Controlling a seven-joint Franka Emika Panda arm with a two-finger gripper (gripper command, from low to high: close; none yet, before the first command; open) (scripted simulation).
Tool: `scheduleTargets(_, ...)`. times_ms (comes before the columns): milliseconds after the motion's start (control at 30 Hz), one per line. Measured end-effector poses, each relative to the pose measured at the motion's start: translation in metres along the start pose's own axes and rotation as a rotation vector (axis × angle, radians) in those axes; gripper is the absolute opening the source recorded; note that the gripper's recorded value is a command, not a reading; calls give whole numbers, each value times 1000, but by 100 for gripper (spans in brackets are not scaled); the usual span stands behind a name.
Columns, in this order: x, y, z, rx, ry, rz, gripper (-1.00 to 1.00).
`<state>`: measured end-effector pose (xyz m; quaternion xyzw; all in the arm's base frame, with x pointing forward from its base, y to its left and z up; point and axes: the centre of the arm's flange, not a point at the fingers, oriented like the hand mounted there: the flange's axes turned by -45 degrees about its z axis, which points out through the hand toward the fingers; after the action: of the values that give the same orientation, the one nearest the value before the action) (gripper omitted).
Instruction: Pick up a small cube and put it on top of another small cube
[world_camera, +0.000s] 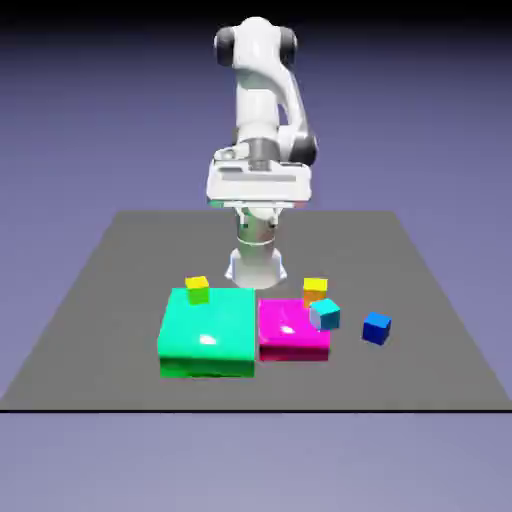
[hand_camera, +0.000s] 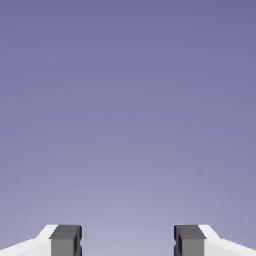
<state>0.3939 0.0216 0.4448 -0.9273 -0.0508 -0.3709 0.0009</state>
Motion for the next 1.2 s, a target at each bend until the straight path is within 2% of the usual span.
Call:
scheduleTargets(300,-64,-135,78,223,-257,-330,0)
scheduleTargets(600,-184,-262,110,401,-497,-722,0)
scheduleTargets(700,-224,-284,116,432,-567,-827,0)
scheduleTargets(967,-268,-292,167,432,-567,-828,0)
scheduleTargets(1000,-269,-292,169,432,-567,-827,-100)
scheduleTargets(1200,-243,-289,140,430,-567,-829,-100)
